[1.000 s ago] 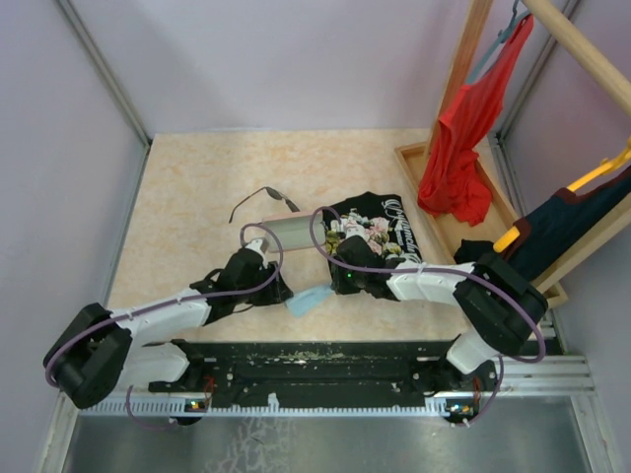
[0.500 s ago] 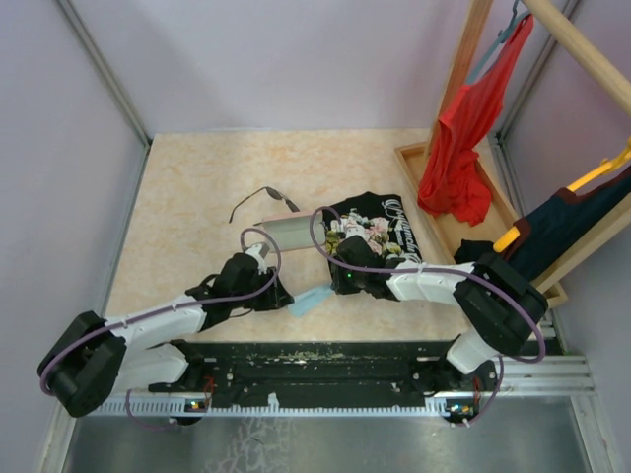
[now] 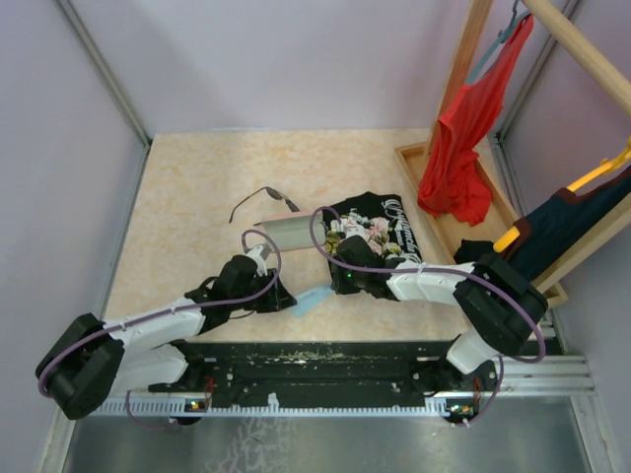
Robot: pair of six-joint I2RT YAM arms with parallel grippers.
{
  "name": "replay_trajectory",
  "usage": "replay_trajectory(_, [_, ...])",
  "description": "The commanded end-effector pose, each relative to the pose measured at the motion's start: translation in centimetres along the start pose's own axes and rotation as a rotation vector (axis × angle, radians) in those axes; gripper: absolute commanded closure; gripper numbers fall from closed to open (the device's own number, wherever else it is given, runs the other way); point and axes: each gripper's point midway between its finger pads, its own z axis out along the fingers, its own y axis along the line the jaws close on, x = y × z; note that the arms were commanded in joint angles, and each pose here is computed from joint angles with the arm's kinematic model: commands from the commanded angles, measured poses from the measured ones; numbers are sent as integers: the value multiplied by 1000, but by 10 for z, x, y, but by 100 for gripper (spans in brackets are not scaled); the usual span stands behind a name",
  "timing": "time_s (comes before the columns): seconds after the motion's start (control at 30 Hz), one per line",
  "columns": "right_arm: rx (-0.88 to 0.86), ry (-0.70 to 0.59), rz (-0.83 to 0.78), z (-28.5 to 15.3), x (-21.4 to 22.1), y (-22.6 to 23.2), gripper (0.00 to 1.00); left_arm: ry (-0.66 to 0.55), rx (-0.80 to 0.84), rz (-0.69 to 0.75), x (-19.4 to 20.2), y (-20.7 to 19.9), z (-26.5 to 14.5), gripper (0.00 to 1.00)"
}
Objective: Organize the sunglasses
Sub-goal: Pick up the glasses cleaning cloth from the center of the board.
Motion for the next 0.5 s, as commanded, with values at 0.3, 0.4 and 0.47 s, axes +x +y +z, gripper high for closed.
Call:
replay_trajectory(0.3, [-44,-68,-2,-3,-22,14,100,-21,20,8,-3,-4,3,85])
replay_trajectory(0.4, [-53,-71,-7,-4,-23,16,100,-36,-8,18,-7,0,4,95])
replay_trajectory(0.47, [-60,-75,-9,-5,-24,18,100,-47,-17,26,-11,0,4,100])
